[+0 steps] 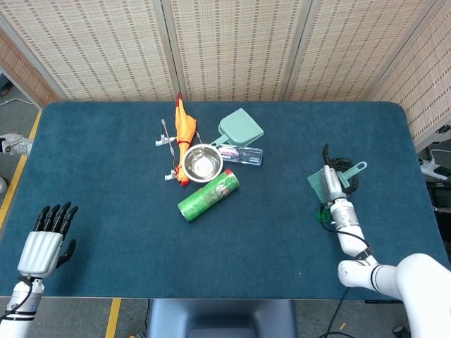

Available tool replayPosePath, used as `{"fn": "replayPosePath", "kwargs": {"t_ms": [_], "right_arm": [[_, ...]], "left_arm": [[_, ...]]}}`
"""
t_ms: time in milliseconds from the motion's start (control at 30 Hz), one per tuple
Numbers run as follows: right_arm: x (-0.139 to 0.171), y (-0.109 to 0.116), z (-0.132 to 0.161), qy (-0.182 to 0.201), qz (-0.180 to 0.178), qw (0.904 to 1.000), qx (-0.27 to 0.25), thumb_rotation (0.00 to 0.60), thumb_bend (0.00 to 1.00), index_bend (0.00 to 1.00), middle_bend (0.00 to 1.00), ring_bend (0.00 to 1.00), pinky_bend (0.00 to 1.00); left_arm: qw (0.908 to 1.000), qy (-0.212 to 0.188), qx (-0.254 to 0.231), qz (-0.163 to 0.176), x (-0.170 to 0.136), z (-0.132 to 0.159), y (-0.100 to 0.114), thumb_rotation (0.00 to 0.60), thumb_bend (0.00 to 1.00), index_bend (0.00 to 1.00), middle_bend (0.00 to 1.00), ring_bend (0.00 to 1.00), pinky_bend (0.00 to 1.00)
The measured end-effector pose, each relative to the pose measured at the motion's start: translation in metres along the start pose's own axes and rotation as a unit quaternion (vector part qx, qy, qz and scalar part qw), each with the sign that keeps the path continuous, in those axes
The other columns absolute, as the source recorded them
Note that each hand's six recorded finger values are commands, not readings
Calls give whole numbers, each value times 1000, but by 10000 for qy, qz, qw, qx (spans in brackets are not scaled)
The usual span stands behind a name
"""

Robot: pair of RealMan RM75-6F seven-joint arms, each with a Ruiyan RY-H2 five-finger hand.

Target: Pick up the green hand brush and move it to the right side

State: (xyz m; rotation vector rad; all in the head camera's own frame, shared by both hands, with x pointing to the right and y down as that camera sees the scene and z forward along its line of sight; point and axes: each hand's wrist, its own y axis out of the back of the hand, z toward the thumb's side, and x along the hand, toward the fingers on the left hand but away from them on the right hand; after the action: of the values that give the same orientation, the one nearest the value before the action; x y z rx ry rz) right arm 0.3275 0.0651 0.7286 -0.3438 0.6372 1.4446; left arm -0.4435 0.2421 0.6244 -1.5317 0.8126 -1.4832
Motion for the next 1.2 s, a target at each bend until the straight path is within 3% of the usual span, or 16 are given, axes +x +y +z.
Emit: {"fn": "replayPosePath", "kwargs": {"t_ms": [133,300,400,533,633,800,1200], "right_arm": [[1,-25,-5,-75,233,9997,6,600,315,958,795,448,0],[2,-29,-13,-120,179,9983,-544,600,315,958,797,454,0],[6,-25,-21,-146,-12,9926,-1209,600,314,958,799,454,0],[23,-8,-30,40,-509,9764,-2096,600,314,958,800,454,0],[42,10,-32,239,-954,9677,-2322,600,315,958,800,454,0],[73,20,-22,496,-1375,9634,-2245,600,314,958,800,454,0],[73,-13,2,518,-1151,9839,-1262,600,314,958,800,454,0]], "left_arm": [[10000,-31,22,-61,2,3,-4,600,452,0,0,0,53],[10000,-52,21,-45,1,4,-3,600,451,0,0,0,54],[10000,-65,18,-13,0,4,-2,600,452,0,0,0,53],[9999,-119,-9,15,-1,7,0,600,453,0,0,0,53],[9999,-137,-23,65,-2,8,3,600,453,0,0,0,53],[9998,-179,-37,84,-4,10,5,600,453,0,0,0,53],[9997,-221,44,-5,-4,14,-2,600,452,0,0,0,53]]}}
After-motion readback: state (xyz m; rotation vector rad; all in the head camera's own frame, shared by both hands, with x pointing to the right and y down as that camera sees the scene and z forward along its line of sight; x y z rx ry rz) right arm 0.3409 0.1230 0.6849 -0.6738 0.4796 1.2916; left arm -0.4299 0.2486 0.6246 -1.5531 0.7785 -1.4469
